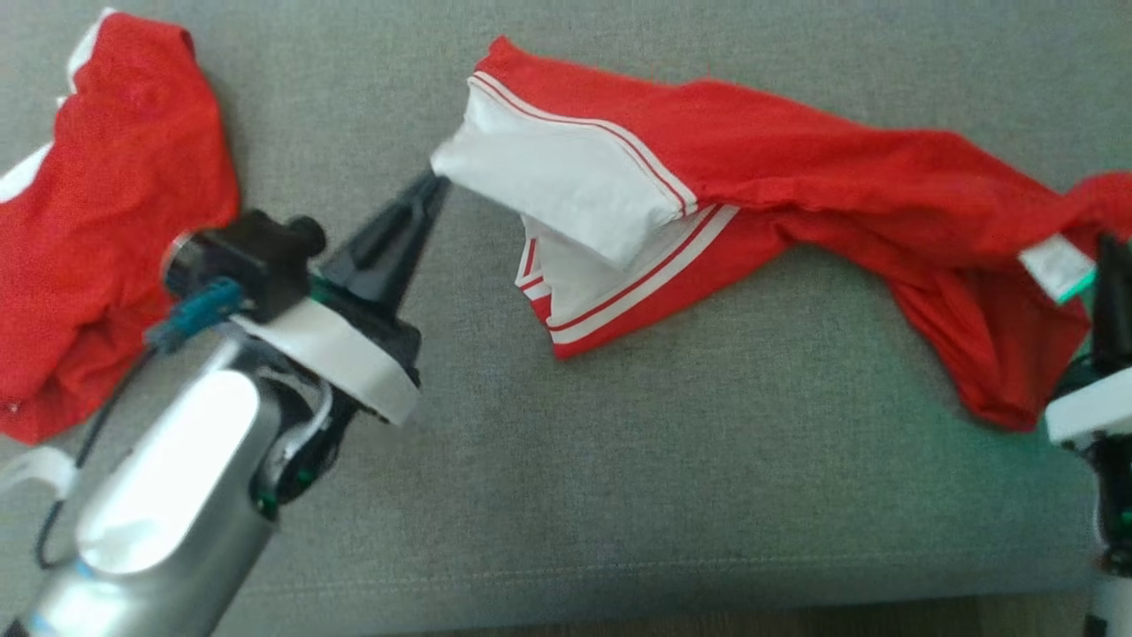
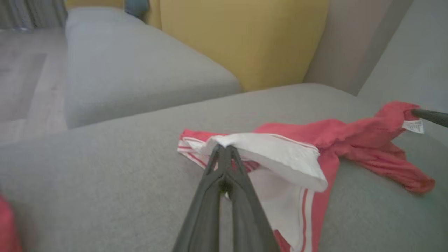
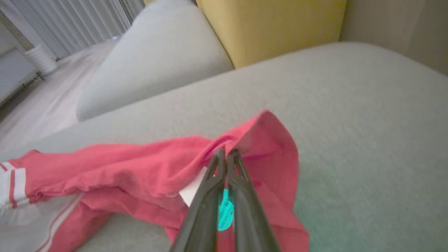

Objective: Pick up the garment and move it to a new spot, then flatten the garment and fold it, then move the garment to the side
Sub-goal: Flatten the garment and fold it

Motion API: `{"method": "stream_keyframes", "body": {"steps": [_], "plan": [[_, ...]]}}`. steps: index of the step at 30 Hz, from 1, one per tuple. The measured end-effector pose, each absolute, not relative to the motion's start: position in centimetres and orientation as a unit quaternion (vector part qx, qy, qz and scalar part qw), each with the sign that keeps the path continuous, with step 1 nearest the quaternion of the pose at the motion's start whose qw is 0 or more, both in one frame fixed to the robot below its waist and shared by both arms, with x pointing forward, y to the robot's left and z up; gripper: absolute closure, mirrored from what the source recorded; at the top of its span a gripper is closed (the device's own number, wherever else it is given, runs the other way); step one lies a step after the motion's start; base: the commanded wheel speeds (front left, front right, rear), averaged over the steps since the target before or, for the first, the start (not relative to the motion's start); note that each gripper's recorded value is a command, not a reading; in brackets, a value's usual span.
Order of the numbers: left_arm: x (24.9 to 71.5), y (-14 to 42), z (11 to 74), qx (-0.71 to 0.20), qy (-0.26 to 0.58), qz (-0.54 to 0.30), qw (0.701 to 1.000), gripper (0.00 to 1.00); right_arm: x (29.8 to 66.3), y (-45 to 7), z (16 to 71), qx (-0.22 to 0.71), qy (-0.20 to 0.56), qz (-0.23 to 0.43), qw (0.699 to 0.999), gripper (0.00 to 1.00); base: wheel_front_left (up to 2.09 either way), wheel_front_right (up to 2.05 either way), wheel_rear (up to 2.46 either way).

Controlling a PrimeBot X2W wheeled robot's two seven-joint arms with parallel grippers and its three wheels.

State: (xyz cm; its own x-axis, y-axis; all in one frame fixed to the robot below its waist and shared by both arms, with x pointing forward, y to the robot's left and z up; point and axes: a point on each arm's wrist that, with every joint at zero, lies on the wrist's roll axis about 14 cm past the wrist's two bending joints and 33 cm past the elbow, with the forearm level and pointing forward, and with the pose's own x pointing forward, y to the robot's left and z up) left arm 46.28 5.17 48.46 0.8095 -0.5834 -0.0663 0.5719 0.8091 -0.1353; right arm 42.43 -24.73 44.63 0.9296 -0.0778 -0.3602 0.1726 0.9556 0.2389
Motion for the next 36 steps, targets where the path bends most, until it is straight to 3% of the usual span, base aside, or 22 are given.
{"method": "stream_keyframes", "body": {"steps": [10, 22, 29, 36], "plan": [[48.6, 7.7, 62.4, -0.002, -0.152, -0.276, 0.949, 1.00, 46.5, -23.0, 58.4, 0.090, -0.031, 0.002, 0.995, 1.00, 0.00, 0.00, 0.00], [47.7, 8.6, 78.6, 0.066, -0.312, -0.255, 0.913, 1.00, 46.8, -20.9, 72.4, 0.086, -0.214, 0.071, 0.970, 1.00, 0.00, 0.00, 0.00], [47.5, 8.7, 82.7, 0.087, -0.329, -0.245, 0.908, 1.00, 47.1, -20.1, 74.5, 0.103, -0.227, 0.094, 0.964, 1.00, 0.00, 0.00, 0.00], [50.9, 9.4, 80.5, 0.090, -0.278, -0.236, 0.927, 1.00, 49.7, -19.2, 73.5, 0.121, -0.200, 0.107, 0.966, 1.00, 0.00, 0.00, 0.00]]}}
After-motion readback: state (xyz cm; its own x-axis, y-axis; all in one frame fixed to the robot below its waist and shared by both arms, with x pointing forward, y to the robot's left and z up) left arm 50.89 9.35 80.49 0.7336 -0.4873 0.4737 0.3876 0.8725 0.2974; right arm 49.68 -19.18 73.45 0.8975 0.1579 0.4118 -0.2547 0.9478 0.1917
